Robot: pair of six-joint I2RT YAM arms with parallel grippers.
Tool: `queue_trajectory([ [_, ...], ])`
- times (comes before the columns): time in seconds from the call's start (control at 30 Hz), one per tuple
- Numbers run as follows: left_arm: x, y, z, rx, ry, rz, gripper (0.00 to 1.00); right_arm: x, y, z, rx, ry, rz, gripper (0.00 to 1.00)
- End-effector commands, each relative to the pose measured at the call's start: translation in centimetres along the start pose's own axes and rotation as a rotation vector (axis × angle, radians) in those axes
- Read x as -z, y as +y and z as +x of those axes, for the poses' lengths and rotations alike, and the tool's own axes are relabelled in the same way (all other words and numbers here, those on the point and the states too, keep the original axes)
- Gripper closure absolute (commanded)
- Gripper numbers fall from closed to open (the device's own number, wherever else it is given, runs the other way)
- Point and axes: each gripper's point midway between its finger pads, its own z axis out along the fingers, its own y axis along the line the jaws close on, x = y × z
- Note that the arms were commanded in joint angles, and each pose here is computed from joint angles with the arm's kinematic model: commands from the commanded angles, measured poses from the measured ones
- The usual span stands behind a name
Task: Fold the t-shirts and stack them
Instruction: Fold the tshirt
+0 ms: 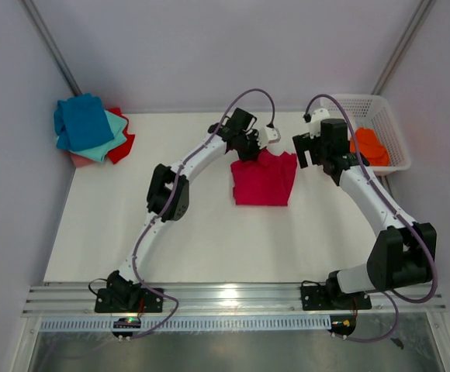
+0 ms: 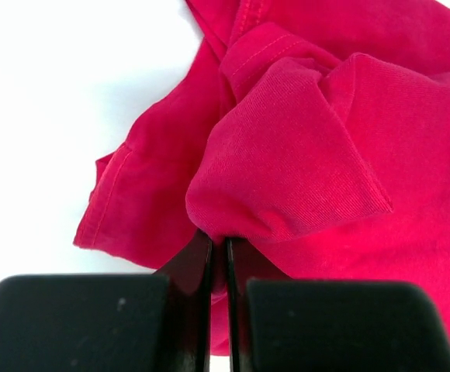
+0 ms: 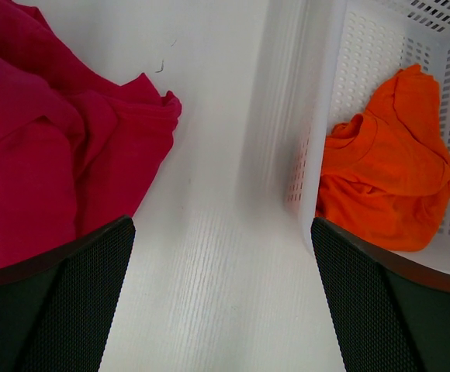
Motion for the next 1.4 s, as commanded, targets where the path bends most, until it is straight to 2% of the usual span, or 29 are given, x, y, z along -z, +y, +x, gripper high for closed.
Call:
queue_trajectory([
  [0.0,0.0,2.9,-2.2,-0.055,-0.077,-0.125,1.00,-0.2,0.6,-0.3,-0.019,-0.012,-0.025,0.01],
  [0.07,-0.3,3.5,-1.9,-0.047,-0.070,-0.161,0.90,-0.4,1.0,0.0,-0.017,0.000,-0.045,0.01],
  [0.1,-0.4,4.2,-2.1,-0.046,-0.082,-0.195,0.37,-0.5,1.1,0.0,-0.016,0.001,-0.049,0.01],
  [0.13,-0.5,4.6,-2.2,-0.030,-0.088,-0.217,0.14,-0.6,1.2,0.3,-0.016,0.010,-0.056,0.01],
  [0.2,-0.6,5.0,-1.8,0.000,-0.082,-0.250,0.01,-0.6,1.5,0.4,-0.015,0.013,-0.069,0.01],
  [0.43,1.2,6.9,-3.9,0.068,-0.149,-0.362,0.01,-0.7,2.7,0.4,-0.012,0.016,-0.129,0.00],
  [0.6,5.6,9.4,-8.0,0.120,-0.238,-0.514,0.01,-1.2,3.8,0.6,0.034,0.026,-0.166,0.01],
  [0.7,8.2,9.3,-9.8,0.107,-0.260,-0.522,0.01,-1.5,4.8,0.5,0.052,0.034,-0.203,0.01],
  [0.9,11.8,9.3,-10.7,0.129,-0.257,-0.586,0.01,-2.8,6.0,0.1,0.043,0.055,-0.252,0.01],
  [1.03,13.6,9.6,-12.4,0.192,-0.319,-0.606,0.01,-4.7,6.6,-0.1,0.053,0.065,-0.234,0.01],
  [1.13,15.4,10.7,-12.1,0.244,-0.296,-0.709,0.01,-5.8,7.0,-1.3,0.087,0.047,-0.206,0.01],
  [1.17,17.2,11.4,-11.8,0.282,-0.291,-0.783,0.01,-6.6,6.8,-1.4,0.127,0.053,-0.177,0.01],
  [1.23,18.9,12.2,-10.2,0.346,-0.270,-0.810,0.01,-7.2,7.5,-2.5,0.189,0.017,-0.137,0.00],
  [1.27,21.1,12.2,-10.4,0.375,-0.295,-0.815,0.01,-7.8,7.7,-2.4,0.249,0.015,-0.121,0.01],
  [1.33,21.7,12.2,-7.0,0.463,-0.248,-0.792,0.01,-8.2,8.1,-3.5,0.282,-0.007,-0.083,0.01],
  [1.37,24.0,11.8,-7.3,0.467,-0.266,-0.809,0.01,-8.3,8.6,-3.8,0.290,-0.004,-0.092,0.01],
])
